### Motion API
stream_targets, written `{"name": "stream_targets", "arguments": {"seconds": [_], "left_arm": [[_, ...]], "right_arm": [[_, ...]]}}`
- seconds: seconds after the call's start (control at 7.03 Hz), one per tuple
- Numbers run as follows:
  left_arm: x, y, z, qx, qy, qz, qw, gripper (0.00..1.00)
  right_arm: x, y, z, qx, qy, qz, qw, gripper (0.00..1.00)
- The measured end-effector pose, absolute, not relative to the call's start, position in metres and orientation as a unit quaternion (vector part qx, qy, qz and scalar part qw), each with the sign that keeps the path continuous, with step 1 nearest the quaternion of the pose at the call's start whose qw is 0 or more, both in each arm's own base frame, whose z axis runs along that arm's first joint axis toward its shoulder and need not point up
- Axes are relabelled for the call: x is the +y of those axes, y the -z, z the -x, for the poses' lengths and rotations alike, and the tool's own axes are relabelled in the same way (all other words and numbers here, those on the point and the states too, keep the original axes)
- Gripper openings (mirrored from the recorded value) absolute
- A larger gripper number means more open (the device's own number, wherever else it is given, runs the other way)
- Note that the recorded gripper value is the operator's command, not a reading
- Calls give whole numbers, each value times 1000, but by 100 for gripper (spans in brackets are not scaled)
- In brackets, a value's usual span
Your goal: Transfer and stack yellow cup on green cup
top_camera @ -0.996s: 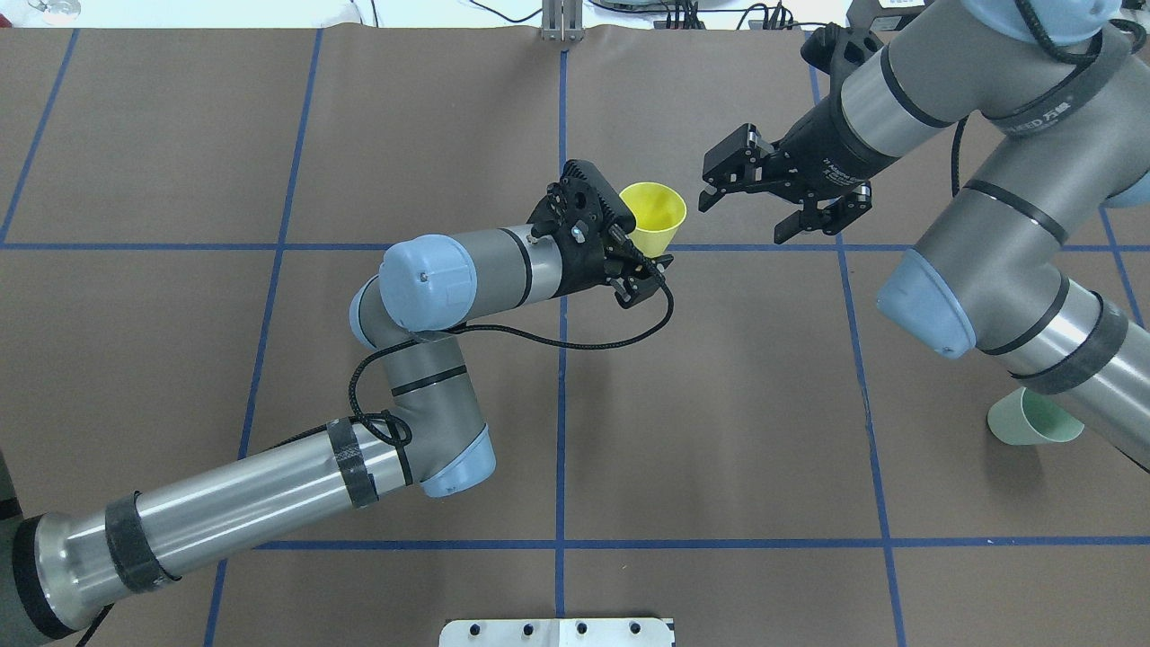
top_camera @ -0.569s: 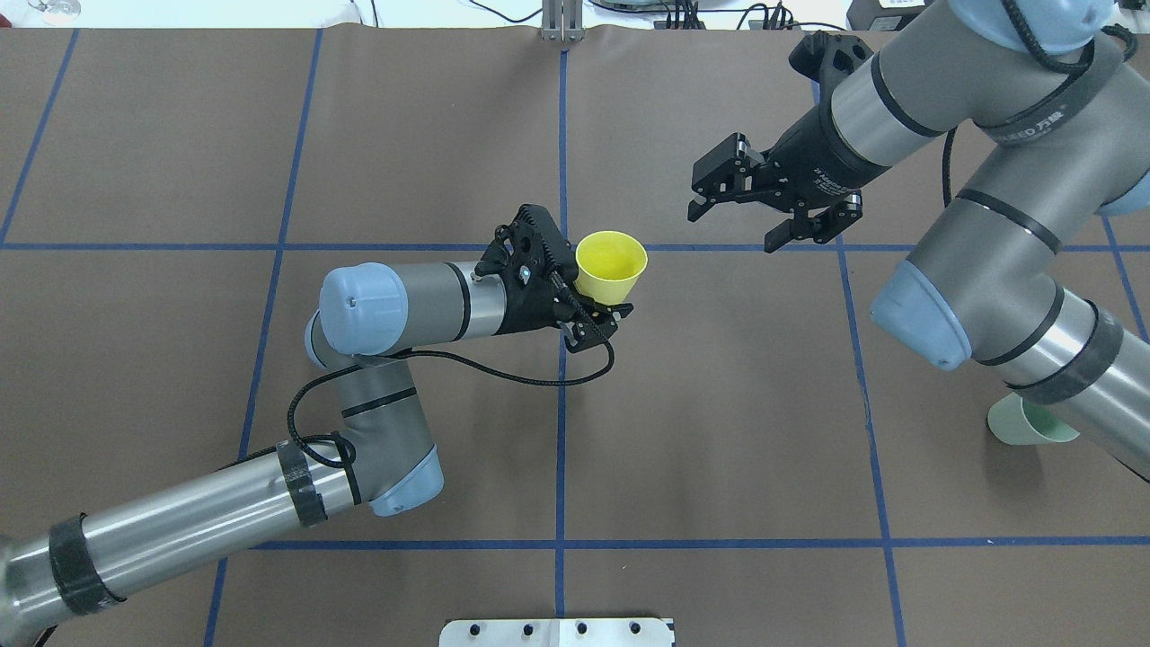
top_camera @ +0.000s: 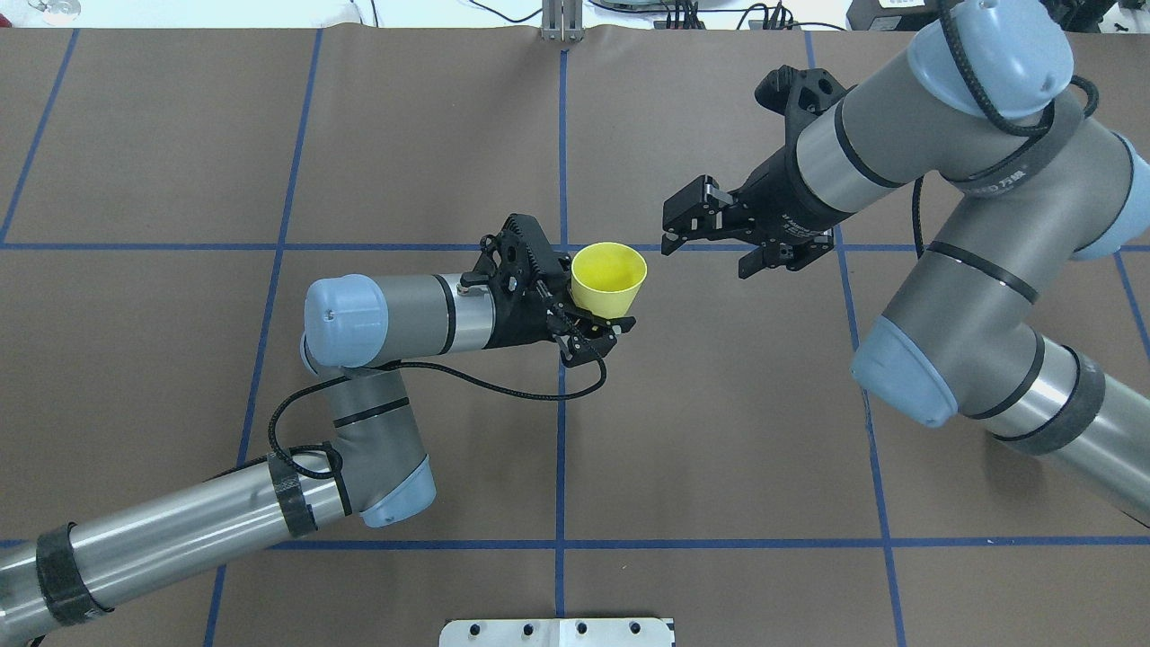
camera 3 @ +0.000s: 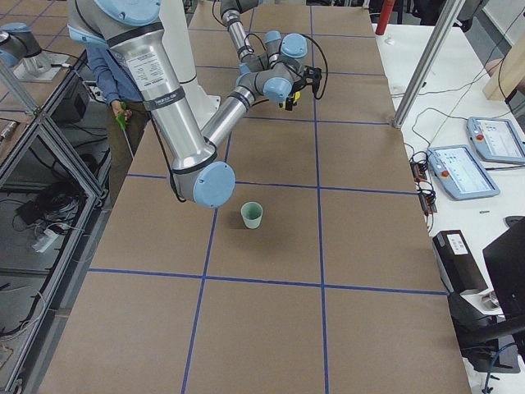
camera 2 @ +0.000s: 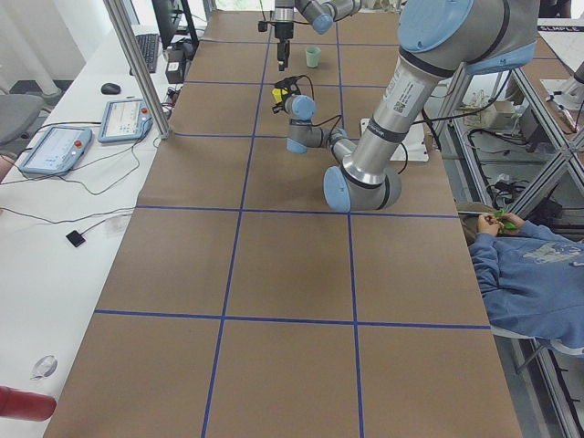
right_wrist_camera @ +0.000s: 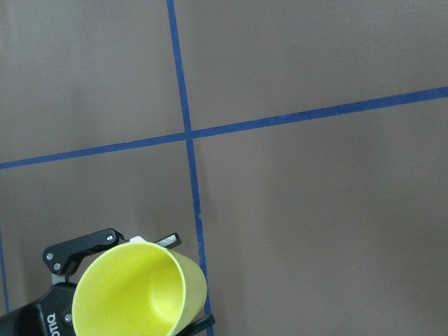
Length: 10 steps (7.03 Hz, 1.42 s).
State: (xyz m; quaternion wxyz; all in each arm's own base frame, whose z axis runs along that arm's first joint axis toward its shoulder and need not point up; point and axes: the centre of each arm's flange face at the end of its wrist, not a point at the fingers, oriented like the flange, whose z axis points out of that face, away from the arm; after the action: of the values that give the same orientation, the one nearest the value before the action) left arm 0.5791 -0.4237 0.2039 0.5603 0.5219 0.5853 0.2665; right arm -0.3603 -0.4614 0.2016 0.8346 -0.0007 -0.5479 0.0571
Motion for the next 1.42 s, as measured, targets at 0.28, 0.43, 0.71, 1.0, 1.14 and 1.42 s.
{"name": "stream_targets", "arguments": {"seconds": [0.28,0.43,0.71,1.0,1.14,1.42], "left_arm": [[-413,-209,-580,604,-298,-500,544,0],[-411,-212,-581,607,-306,-495,542,0],[-409,-211,-580,609,-310,-494,538,0],[-406,-201,-576,613,-309,-503,526,0],[-405,-197,-573,614,-308,-507,521,0],[-404,-191,-572,607,-314,-521,511,0]], "right_arm": [[-456,-199,366,-547,-54,-11,835,94],[-450,-200,373,-545,-50,-12,837,94],[-435,-208,392,-538,-37,-2,842,94],[-427,-214,399,-536,-28,12,844,94],[-425,-216,399,-537,-25,20,843,94],[-421,-219,396,-540,-17,37,841,92]]}}
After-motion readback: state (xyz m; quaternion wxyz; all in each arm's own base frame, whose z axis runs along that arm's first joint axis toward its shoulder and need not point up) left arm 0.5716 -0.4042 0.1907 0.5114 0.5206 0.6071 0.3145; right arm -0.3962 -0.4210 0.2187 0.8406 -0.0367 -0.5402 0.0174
